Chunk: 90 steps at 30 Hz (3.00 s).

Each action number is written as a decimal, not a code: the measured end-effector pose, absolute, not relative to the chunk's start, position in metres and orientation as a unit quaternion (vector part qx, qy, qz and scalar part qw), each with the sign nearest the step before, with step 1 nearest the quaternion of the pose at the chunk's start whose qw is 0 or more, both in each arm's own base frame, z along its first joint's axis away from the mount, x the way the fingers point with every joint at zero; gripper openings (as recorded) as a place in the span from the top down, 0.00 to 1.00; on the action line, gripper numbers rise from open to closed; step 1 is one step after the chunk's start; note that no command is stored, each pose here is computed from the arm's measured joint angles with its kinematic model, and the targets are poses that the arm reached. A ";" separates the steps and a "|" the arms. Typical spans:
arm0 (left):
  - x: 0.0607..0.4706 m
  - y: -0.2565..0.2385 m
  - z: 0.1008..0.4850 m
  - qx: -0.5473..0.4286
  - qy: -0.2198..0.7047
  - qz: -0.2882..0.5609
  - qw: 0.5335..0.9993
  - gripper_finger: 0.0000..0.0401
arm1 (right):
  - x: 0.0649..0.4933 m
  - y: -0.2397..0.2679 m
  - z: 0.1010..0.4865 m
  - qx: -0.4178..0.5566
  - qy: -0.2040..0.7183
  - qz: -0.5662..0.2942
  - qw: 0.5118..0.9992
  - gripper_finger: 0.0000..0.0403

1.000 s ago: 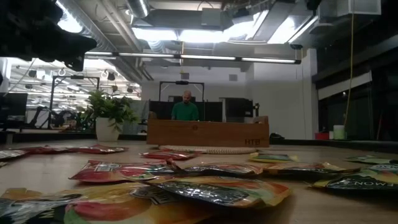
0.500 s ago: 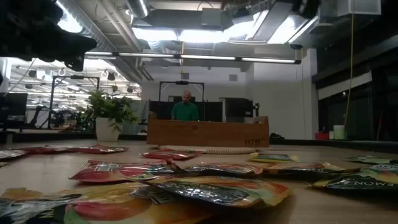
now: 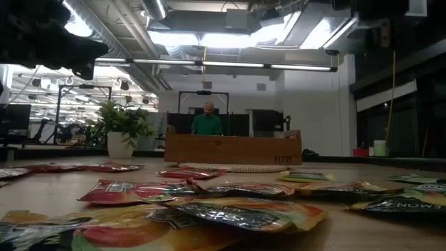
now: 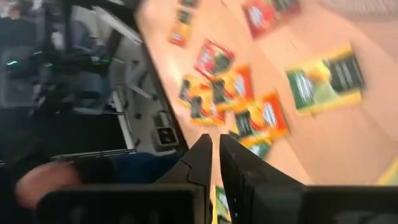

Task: Pick & Place Tea
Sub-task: Put the yellow tea bag into the right section of the wooden organizer

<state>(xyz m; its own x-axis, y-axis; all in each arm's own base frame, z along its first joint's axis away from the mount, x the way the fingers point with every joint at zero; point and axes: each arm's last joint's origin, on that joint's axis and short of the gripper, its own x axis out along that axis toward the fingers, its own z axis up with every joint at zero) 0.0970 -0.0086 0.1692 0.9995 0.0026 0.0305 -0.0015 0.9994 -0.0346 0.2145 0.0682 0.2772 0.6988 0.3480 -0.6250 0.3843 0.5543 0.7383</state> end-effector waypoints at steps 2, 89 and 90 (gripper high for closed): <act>0.097 -0.009 0.169 -0.017 -0.015 0.001 1.000 0.98 | 0.217 0.071 0.269 0.480 0.409 -0.032 0.775 0.91; 0.097 -0.009 0.169 -0.017 -0.015 0.001 1.000 0.98 | 0.178 0.107 0.176 0.449 0.545 -0.352 0.614 0.91; 0.097 -0.009 0.169 -0.017 -0.015 0.001 1.000 0.98 | 0.178 0.107 0.176 0.450 0.545 -0.352 0.614 0.91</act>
